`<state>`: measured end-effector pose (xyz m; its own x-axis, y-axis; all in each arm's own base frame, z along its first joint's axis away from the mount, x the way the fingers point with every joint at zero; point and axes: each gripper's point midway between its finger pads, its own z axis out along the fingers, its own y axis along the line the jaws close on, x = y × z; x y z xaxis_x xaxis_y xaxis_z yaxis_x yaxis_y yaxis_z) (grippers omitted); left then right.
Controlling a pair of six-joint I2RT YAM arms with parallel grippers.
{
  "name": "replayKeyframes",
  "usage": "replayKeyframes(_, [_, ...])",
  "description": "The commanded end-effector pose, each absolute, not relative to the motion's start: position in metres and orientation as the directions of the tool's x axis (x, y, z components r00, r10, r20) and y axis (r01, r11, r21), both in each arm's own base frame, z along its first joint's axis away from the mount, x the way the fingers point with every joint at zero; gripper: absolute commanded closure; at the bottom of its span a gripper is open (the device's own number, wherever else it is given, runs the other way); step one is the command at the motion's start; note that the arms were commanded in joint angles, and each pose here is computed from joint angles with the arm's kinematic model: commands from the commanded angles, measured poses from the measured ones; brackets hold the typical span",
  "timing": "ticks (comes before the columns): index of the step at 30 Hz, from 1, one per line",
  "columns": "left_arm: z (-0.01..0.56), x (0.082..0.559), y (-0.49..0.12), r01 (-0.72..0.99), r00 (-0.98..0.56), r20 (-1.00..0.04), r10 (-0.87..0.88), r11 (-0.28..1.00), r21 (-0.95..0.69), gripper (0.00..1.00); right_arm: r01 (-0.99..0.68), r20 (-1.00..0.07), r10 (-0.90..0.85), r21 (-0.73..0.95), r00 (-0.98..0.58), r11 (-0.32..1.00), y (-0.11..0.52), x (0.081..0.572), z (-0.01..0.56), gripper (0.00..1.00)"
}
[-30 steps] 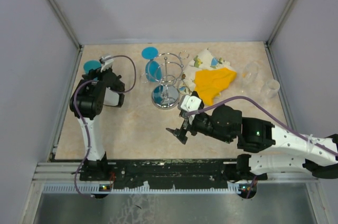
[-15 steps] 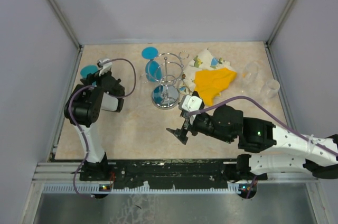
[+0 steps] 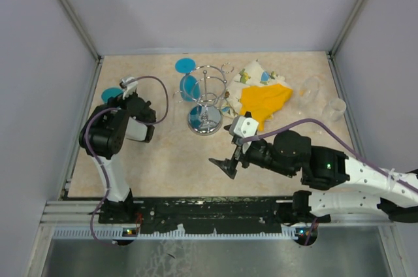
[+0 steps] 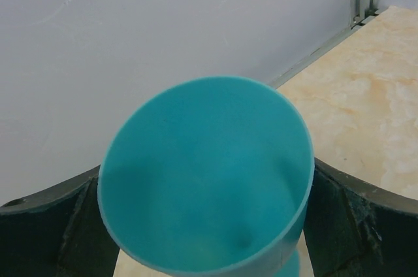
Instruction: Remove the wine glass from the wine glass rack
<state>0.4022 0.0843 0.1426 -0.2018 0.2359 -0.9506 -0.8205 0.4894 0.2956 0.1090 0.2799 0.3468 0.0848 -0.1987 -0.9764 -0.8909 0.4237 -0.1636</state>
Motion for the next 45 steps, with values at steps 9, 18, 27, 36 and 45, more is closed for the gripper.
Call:
replayKeyframes(9, [0.164,0.385,0.069,-0.881,0.025,-0.992,0.126,0.472,0.038,0.00,-0.891,-0.985,-0.145,-0.144,0.089,0.431,0.279,0.109,0.358,0.01])
replayKeyframes(18, [0.164,0.371,0.069,-0.890,0.035,-0.995,0.097,0.455,0.013,0.00,-0.895,-0.986,-0.145,-0.141,0.086,0.423,0.278,0.108,0.359,0.01])
replayKeyframes(27, [0.169,0.352,0.069,-0.906,0.045,-0.997,0.057,0.422,-0.016,0.00,-0.901,-0.987,-0.131,-0.138,0.091,0.412,0.280,0.106,0.360,0.01])
replayKeyframes(36, [0.166,0.342,0.059,-0.900,0.040,-0.998,0.039,0.435,-0.019,0.00,-0.908,-0.989,-0.117,-0.127,0.087,0.399,0.277,0.102,0.364,0.01])
replayKeyframes(45, [0.165,0.332,0.046,-0.888,0.026,-0.999,0.029,0.460,-0.010,0.00,-0.912,-0.991,-0.109,-0.119,0.082,0.393,0.274,0.099,0.365,0.01])
